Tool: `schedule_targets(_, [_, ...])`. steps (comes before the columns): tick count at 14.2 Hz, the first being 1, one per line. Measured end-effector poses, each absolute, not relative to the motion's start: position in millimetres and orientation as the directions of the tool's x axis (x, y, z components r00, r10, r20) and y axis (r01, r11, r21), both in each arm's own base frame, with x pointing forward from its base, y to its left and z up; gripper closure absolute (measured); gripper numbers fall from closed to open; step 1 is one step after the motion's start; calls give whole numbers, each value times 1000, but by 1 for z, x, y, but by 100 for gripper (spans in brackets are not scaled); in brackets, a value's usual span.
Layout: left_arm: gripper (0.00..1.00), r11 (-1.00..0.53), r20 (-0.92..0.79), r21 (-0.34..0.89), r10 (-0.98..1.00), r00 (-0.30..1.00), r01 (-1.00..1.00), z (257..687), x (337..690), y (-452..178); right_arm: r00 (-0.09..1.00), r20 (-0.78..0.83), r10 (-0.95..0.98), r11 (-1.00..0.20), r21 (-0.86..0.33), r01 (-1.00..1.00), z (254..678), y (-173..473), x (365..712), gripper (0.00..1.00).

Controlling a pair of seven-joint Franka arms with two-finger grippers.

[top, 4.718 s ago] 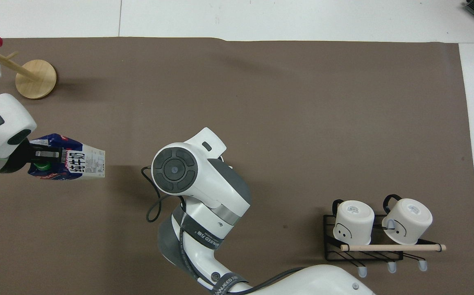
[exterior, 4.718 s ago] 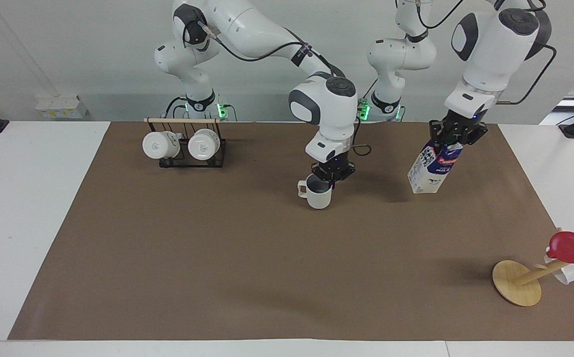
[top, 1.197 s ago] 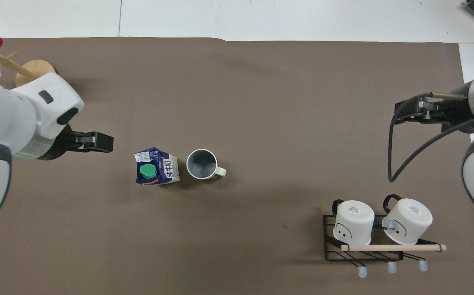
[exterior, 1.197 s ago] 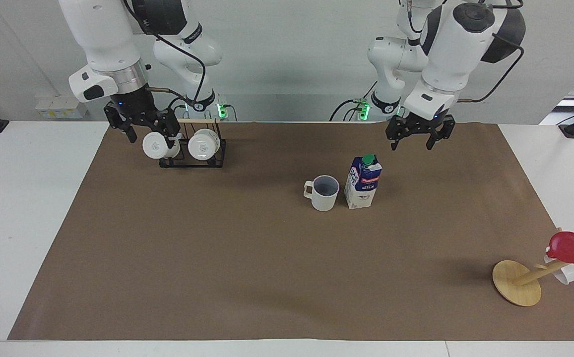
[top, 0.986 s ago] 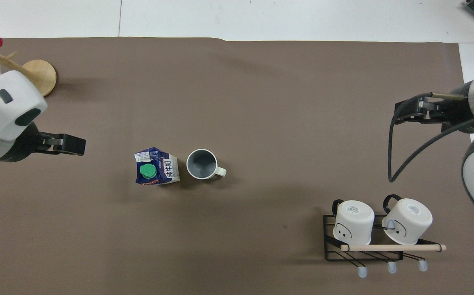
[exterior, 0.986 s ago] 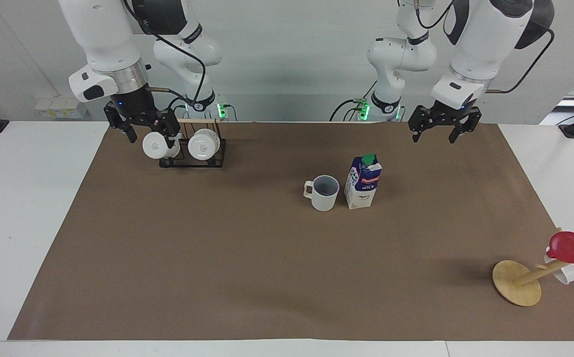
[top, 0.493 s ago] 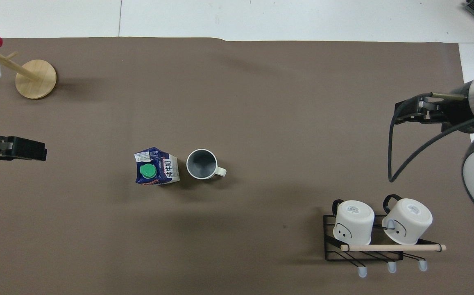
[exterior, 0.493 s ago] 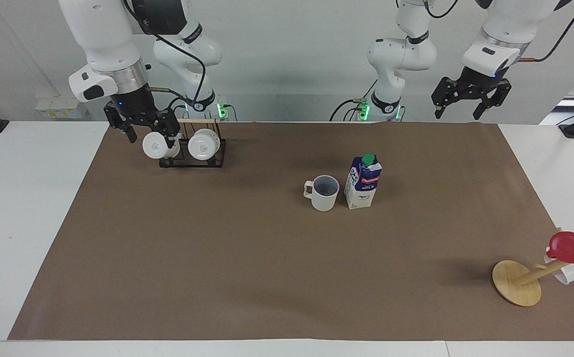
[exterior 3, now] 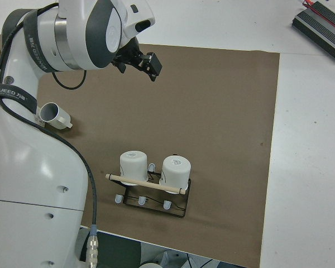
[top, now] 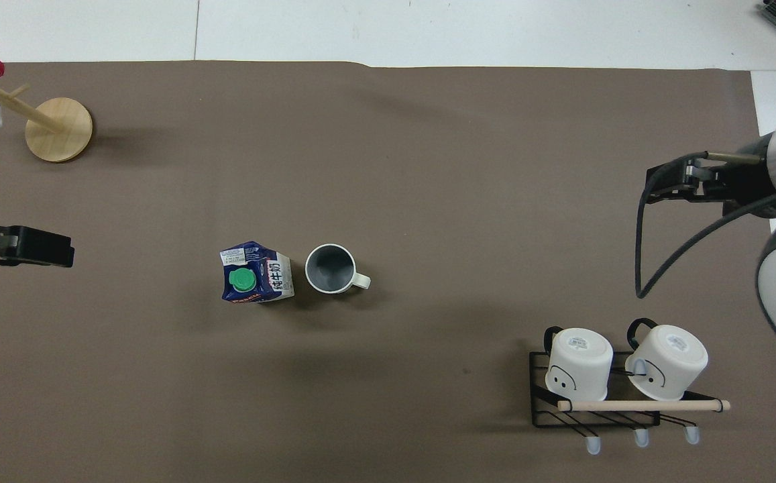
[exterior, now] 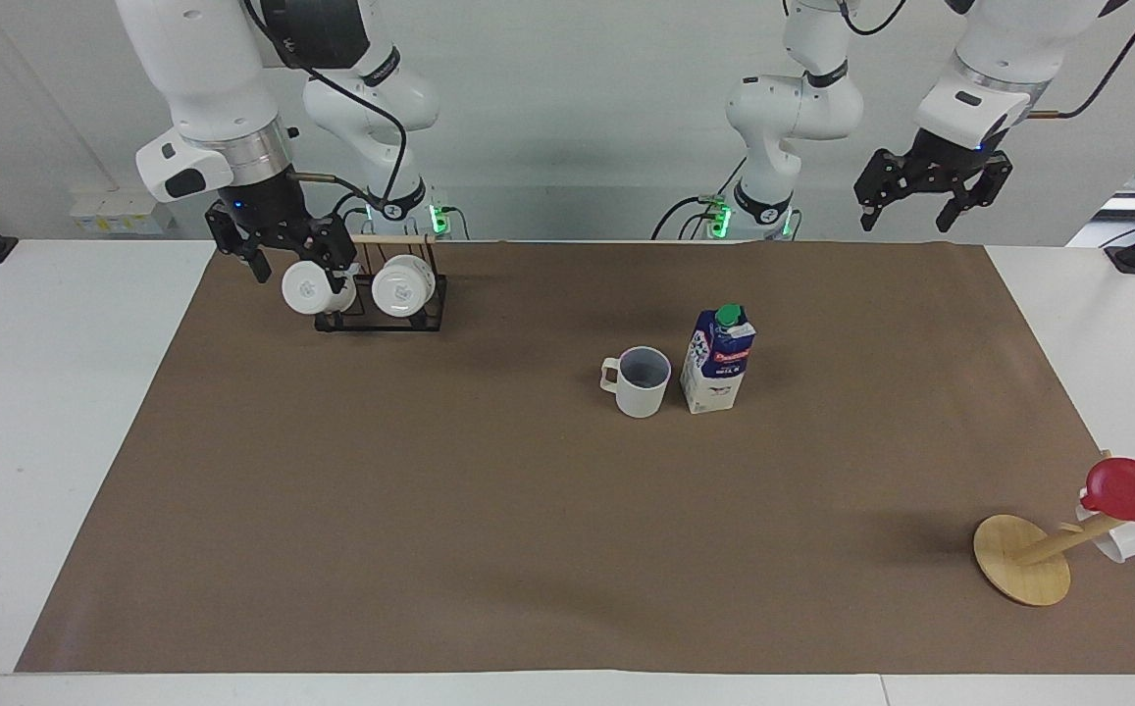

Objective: Place cup and milk on table

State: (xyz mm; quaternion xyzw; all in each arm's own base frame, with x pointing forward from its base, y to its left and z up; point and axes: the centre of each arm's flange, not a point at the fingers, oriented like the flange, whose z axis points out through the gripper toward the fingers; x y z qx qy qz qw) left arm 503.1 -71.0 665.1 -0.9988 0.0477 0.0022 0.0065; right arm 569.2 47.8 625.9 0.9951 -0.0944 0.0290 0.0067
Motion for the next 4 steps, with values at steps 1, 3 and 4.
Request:
schedule_targets(1, [0, -995, -7, -13, -94, 996, -94, 665, 503, -71, 981, 59, -187, -982, 8, -188, 626, 48, 569, 0])
schedule_targets(3, [0, -996, -10, -13, -94, 996, -94, 665, 503, -71, 981, 59, -187, -982, 8, -188, 626, 48, 569, 0])
schedule_targets(4, [0, -996, -12, -13, -94, 996, -94, 664, 502, -71, 981, 59, -187, -982, 8, -188, 626, 48, 569, 0])
